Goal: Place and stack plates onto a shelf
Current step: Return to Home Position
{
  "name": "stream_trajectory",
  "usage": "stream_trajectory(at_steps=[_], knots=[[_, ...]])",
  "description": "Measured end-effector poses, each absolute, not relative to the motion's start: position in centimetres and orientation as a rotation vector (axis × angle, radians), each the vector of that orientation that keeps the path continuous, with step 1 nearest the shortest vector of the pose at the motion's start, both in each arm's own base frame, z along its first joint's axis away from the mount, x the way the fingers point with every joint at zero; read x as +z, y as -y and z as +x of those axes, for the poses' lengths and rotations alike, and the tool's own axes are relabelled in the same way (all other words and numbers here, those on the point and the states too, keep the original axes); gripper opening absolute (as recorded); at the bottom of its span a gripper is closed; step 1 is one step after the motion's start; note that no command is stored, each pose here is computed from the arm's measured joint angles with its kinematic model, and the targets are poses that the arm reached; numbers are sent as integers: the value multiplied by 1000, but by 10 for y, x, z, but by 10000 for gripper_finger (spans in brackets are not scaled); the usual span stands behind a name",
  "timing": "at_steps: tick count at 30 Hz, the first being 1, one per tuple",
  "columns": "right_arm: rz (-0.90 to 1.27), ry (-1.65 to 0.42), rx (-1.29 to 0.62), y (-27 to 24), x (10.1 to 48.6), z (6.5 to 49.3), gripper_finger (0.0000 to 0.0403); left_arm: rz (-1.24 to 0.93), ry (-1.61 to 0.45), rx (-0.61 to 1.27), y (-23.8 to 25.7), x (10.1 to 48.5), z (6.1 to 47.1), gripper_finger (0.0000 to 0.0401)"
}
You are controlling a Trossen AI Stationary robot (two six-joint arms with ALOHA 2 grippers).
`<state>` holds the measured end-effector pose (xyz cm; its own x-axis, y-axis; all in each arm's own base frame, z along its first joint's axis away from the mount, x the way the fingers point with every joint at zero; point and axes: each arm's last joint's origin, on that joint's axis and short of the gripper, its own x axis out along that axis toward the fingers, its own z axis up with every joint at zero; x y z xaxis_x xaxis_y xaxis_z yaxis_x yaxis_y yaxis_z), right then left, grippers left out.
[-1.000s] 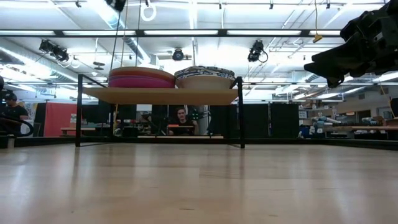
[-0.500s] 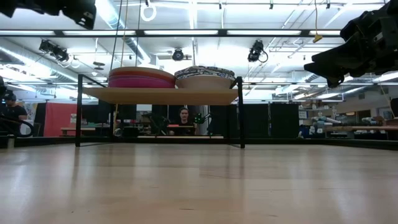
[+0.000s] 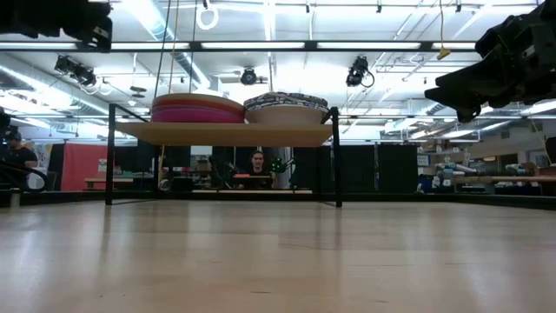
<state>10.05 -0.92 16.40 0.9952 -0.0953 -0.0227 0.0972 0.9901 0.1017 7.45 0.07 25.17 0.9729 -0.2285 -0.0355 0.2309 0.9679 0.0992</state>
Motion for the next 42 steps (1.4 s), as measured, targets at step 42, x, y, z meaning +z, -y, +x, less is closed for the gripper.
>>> stream_trajectory(at_steps=[42], knots=[[103,-19,-96,9,164,101,187,68,147,-255,-1,180,96,141]])
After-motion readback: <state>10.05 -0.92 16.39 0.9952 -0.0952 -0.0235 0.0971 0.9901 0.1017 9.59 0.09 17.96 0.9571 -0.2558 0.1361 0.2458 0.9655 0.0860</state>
